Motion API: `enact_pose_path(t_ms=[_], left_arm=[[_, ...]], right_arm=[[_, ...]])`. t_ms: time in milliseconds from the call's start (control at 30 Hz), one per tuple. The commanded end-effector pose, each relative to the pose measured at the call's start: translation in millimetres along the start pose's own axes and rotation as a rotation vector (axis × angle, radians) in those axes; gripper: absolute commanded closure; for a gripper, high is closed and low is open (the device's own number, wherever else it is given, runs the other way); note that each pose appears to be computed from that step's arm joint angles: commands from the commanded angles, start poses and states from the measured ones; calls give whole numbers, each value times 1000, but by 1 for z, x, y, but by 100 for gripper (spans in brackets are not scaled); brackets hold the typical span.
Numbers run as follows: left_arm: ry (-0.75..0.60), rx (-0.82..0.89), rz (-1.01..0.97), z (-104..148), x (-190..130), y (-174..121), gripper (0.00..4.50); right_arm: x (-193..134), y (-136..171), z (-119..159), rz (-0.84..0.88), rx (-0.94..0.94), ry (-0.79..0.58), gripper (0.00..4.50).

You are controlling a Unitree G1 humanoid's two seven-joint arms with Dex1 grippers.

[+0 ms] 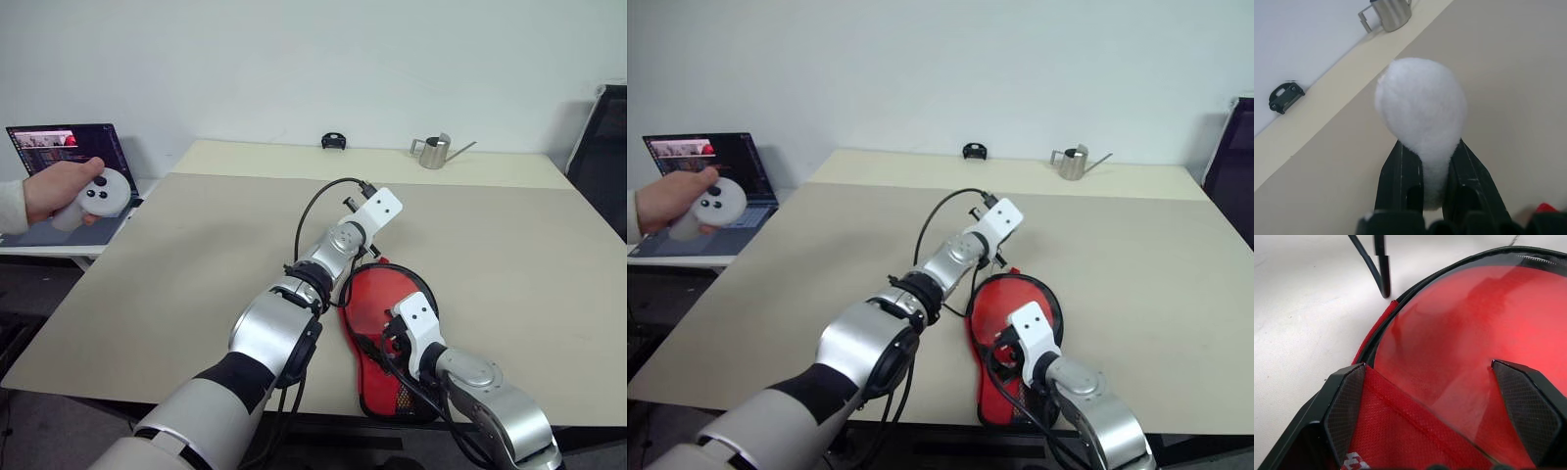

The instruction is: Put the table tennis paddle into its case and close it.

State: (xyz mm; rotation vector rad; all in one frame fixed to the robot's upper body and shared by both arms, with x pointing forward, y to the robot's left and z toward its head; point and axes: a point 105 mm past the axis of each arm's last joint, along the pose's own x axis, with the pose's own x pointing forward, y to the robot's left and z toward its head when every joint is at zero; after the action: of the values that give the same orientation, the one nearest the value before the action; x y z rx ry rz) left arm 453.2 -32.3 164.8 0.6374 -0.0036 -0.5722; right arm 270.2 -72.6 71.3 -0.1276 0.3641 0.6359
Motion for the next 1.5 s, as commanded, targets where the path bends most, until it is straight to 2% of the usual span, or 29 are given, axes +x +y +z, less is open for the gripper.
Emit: enact_pose_path(t_ms=[33,267,367,533,567,600,667,800,933,1033,1133,1367,1500], left_arm=[[-119,47,51,48,2,10,433],[-101,48,-76,42,4,-24,433],[-75,43,-155,35,4,-42,433],[-23,-2,-245,20,3,-55,433],[-19,-12,-253,19,2,-56,377],[-17,-20,-259,18,2,-56,361],[-8,-37,-270,14,1,-55,300],[0,-47,-271,9,0,-50,151],[-27,-128,-337,9,-3,-48,8],[-25,-134,-377,2,-7,-41,3],[-22,-129,-340,-5,-10,-22,3],[-164,-246,-208,10,-22,46,3],[-240,-276,-228,1,-44,80,3]], right_arm=[[-1,9,-60,17,117,244,0],[1,8,-58,8,120,236,0],[2,8,-57,6,119,231,0],[4,7,-55,5,121,225,0],[5,6,-56,4,121,225,0],[6,6,-55,3,122,224,0],[8,5,-54,-1,122,222,0],[12,4,-52,4,115,217,0],[17,0,-47,10,99,208,0],[20,-6,-45,11,90,205,0],[23,-10,-45,14,80,205,0],[32,-23,-41,16,54,192,0],[35,-39,-39,7,39,184,0]])
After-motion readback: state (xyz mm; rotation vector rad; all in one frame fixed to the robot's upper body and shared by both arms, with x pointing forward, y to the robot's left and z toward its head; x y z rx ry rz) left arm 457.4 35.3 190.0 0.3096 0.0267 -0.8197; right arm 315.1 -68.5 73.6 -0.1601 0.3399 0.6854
